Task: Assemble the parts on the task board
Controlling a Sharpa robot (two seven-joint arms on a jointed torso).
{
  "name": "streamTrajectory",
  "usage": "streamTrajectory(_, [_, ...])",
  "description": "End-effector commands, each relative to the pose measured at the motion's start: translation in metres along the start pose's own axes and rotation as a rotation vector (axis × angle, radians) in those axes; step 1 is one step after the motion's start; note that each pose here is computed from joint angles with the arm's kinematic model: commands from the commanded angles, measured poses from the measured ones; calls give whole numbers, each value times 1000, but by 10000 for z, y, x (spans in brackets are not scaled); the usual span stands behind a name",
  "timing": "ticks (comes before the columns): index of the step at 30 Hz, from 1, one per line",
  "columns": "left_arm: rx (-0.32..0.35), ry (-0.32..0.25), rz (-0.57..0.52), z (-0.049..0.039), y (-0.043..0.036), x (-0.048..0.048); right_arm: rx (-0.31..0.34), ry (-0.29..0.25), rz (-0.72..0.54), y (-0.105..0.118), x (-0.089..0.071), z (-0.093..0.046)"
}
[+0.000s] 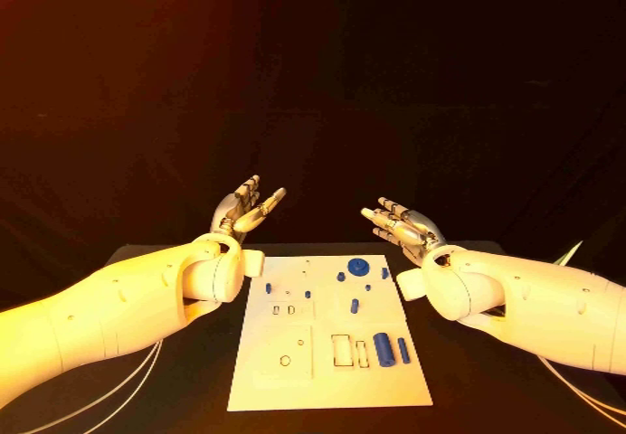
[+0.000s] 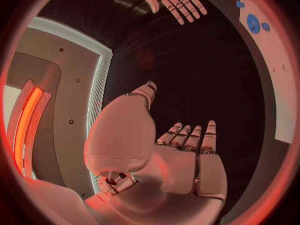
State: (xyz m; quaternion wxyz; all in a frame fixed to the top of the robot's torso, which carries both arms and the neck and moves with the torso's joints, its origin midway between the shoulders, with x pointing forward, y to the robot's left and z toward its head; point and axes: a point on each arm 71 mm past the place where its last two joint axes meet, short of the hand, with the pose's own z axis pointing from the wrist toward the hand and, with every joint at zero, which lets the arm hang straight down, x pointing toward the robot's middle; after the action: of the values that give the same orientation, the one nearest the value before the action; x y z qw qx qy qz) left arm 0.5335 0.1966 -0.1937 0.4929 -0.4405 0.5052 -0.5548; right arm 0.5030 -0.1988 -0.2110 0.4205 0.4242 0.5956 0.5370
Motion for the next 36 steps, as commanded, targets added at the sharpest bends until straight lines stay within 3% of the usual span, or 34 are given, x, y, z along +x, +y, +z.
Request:
streamTrajectory(1, [8,18,0,43,-22,8,13,48,-13,24,-14,42])
streamTrajectory(7, [8,19,0,48,-25,7,25,80,-27,48,-39,76])
streamTrajectory(8, [9,25,-4,0,-39,-165,-114,58,-318,148,-183,80])
streamTrajectory(15, [29,36,-8,-49,-73,-221,-194,53,-527,237,-249,125])
streamTrajectory(26, [45,68,5,-172,-145,-293,-231,139,-899,320,-212,201])
streamTrajectory(36, [36,139,-13,-372,-258,-282,-239,189,-1239,395,-65,294])
